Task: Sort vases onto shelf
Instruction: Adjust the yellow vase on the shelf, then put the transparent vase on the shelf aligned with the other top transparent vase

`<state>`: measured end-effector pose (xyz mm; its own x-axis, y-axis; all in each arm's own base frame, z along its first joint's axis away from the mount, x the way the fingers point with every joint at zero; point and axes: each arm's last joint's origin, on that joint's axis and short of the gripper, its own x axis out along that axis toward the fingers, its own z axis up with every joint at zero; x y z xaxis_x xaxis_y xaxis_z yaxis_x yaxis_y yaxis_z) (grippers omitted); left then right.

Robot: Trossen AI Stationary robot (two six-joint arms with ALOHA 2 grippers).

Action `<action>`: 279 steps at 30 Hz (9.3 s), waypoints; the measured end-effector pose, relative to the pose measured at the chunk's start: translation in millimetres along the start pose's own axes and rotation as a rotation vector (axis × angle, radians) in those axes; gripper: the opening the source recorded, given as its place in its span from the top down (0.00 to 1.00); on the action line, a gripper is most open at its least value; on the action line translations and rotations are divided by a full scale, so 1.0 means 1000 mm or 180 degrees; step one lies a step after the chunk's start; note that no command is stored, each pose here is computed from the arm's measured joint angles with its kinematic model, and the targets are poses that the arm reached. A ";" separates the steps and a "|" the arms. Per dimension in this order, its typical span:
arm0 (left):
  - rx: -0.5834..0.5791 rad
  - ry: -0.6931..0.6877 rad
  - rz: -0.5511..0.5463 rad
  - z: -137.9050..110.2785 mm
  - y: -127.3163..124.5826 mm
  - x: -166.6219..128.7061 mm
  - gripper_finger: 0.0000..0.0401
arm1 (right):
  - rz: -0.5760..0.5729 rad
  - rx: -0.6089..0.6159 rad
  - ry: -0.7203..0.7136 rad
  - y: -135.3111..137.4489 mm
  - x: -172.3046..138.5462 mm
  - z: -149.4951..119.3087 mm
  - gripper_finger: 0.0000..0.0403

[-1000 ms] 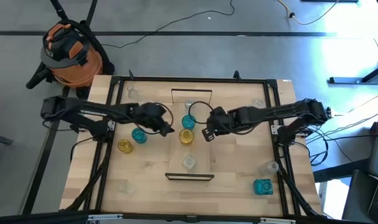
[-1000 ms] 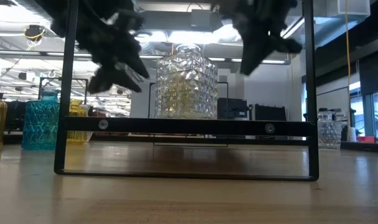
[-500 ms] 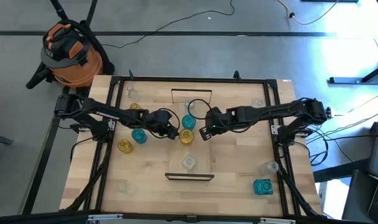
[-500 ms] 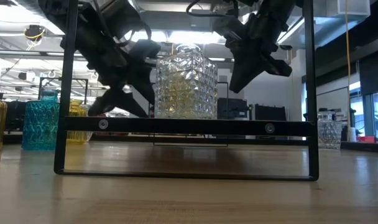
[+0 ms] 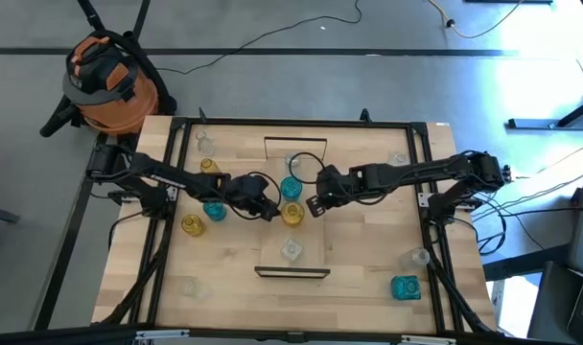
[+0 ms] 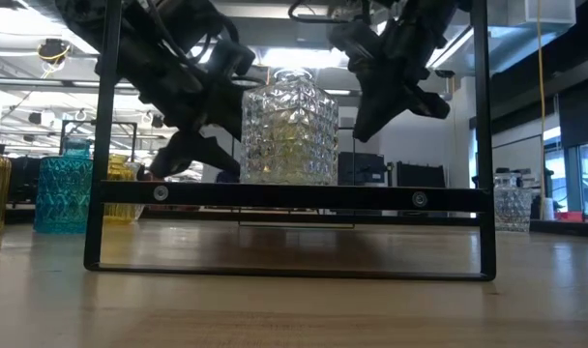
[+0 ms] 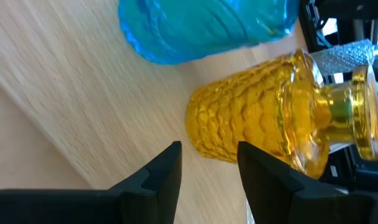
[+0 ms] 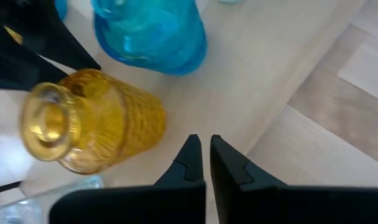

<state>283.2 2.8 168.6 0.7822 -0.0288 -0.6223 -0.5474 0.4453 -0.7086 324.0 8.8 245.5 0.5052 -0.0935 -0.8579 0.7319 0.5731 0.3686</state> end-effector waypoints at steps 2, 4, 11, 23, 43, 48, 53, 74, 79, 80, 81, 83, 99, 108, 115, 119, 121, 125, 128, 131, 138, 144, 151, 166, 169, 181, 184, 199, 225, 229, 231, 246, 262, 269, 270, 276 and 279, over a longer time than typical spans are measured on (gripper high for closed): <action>0.0008 0.0007 -0.0003 -0.001 -0.001 0.000 0.63 | 0.0040 -0.0006 -0.0028 0.002 0.001 0.001 1.00; 0.0007 -0.0003 0.0002 -0.001 0.000 0.000 0.63 | 0.0040 -0.0006 -0.0034 0.002 0.005 0.002 1.00; 0.0013 -0.0094 0.0055 0.000 0.000 0.000 0.63 | 0.0084 -0.0043 0.0038 0.006 0.032 0.002 1.00; 0.0009 -0.0107 0.0052 0.000 0.000 0.000 0.63 | 0.0306 0.0038 -0.0009 0.015 0.052 0.003 1.00; 0.0023 -0.0043 -0.0104 0.001 -0.004 0.000 0.63 | 0.0505 -0.0047 0.0288 0.016 0.052 0.000 1.00; 0.0127 -0.0044 -0.0046 0.000 -0.002 0.000 0.63 | 0.0356 -0.0058 0.0367 0.013 0.048 -0.001 1.00; 0.0156 0.0026 0.0232 0.004 0.007 -0.008 0.63 | -0.0075 -0.0315 0.0355 0.014 0.013 0.007 1.00; 0.0312 -0.0137 0.0029 0.027 0.002 -0.058 0.63 | -0.1806 0.0071 0.0430 -0.133 -0.063 0.037 0.56; 0.0314 -0.0112 0.0034 0.027 0.002 -0.058 0.63 | -0.1918 0.0338 0.0117 -0.152 -0.086 0.044 0.42; 0.0316 -0.0110 0.0037 0.027 0.003 -0.058 0.63 | -0.1958 0.0410 0.0123 -0.157 -0.089 0.045 0.40; 0.0326 -0.0107 0.0040 0.027 0.003 -0.058 0.63 | -0.1998 0.0477 0.0134 -0.161 -0.091 0.047 0.39; 0.0381 -0.0103 0.0038 0.027 0.003 -0.058 0.63 | -0.2078 0.0598 0.0129 -0.170 -0.093 0.050 0.37; 0.0475 -0.0007 -0.0026 0.027 0.003 -0.058 0.63 | -0.1759 0.1153 0.0239 -0.209 -0.101 0.068 0.47; 0.0576 -0.0010 -0.0025 0.027 0.003 -0.058 0.63 | -0.1672 0.1313 0.0574 -0.225 -0.063 0.041 0.55; 0.0574 0.0005 -0.0036 0.027 0.003 -0.058 0.63 | -0.1550 0.1380 0.0583 -0.235 -0.041 0.027 0.63; 0.0570 0.0024 -0.0039 0.027 0.003 -0.058 0.63 | -0.1331 0.1318 0.0655 -0.233 -0.041 0.027 0.76; 0.0568 0.0027 -0.0034 0.027 0.003 -0.058 0.63 | -0.1256 0.1248 0.0708 -0.233 -0.041 0.027 0.86; 0.0545 0.0046 -0.0009 0.026 0.004 -0.058 0.63 | -0.1143 0.0982 0.0789 -0.226 -0.039 0.025 0.96; 0.0521 0.0056 -0.0005 0.026 0.004 -0.058 0.63 | -0.1036 0.0781 0.0876 -0.214 -0.042 0.027 0.93; 0.0511 0.0059 -0.0007 0.025 0.004 -0.058 0.63 | -0.0889 0.0543 0.0964 -0.196 -0.046 0.030 0.97; 0.0508 0.0040 0.0003 0.026 0.004 -0.058 0.63 | -0.0502 -0.0125 0.0697 -0.136 -0.076 0.047 0.97; 0.0507 0.0021 0.0017 0.026 0.004 -0.058 0.63 | -0.0362 -0.0638 0.0441 -0.079 -0.096 0.064 0.98; 0.0504 0.0024 0.0027 0.026 0.004 -0.058 0.63 | -0.0468 -0.1058 0.0594 -0.033 -0.062 0.088 0.98; 0.0512 0.0359 0.0298 0.012 0.011 -0.058 0.63 | -0.0664 -0.1381 0.0902 -0.009 0.011 0.118 0.97; 0.0541 0.0375 0.0302 0.010 0.010 -0.058 0.63 | -0.0638 -0.1383 0.0852 -0.008 0.012 0.119 0.90; 0.0557 0.0382 0.0296 0.008 0.009 -0.057 0.63 | -0.0477 -0.1373 0.0743 -0.003 0.014 0.123 0.73; 0.0559 0.0382 0.0296 0.008 0.009 -0.057 0.63 | -0.0482 -0.1371 0.0743 -0.004 0.014 0.123 0.73; 0.0564 0.0379 0.0295 0.008 0.009 -0.057 0.63 | -0.0486 -0.1372 0.0753 -0.004 0.014 0.122 0.72; 0.0566 0.0375 0.0297 0.008 0.009 -0.057 0.63 | -0.0509 -0.1752 0.0819 0.001 0.014 0.115 0.57; 0.0568 0.0351 0.0313 0.009 0.009 -0.057 0.63 | -0.0553 -0.1716 0.0783 0.001 0.013 0.115 0.57; 0.0568 0.0342 0.0321 0.009 0.009 -0.057 0.63 | -0.0456 -0.1721 0.0791 0.001 0.014 0.117 0.57; 0.0569 0.0339 0.0322 0.009 0.009 -0.057 0.63 | -0.0489 -0.1676 0.0821 0.001 0.012 0.116 0.57; 0.0570 0.0339 0.0323 0.009 0.009 -0.057 0.63 | -0.0668 -0.1381 0.0380 0.003 -0.037 0.121 0.57; 0.0570 0.0333 0.0326 0.009 0.009 -0.057 0.63 | -0.1060 -0.1253 0.0837 -0.020 -0.018 0.108 0.57; 0.0570 0.0334 0.0326 0.009 0.009 -0.057 0.63 | -0.1099 -0.1243 0.0898 -0.023 -0.014 0.104 0.57; 0.0569 0.0333 0.0326 0.009 0.009 -0.057 0.63 | -0.1355 -0.1074 0.0900 -0.041 0.005 0.101 0.57; 0.0569 0.0333 0.0326 0.009 0.009 -0.057 0.63 | -0.1279 -0.0997 0.0824 -0.044 0.008 0.106 0.57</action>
<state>235.9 16.5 200.9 0.6850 -0.0637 -0.7257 -0.5536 0.6019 -0.5755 344.3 -103.3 260.8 0.0578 -0.1741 -0.9830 0.6530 0.7514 -0.0947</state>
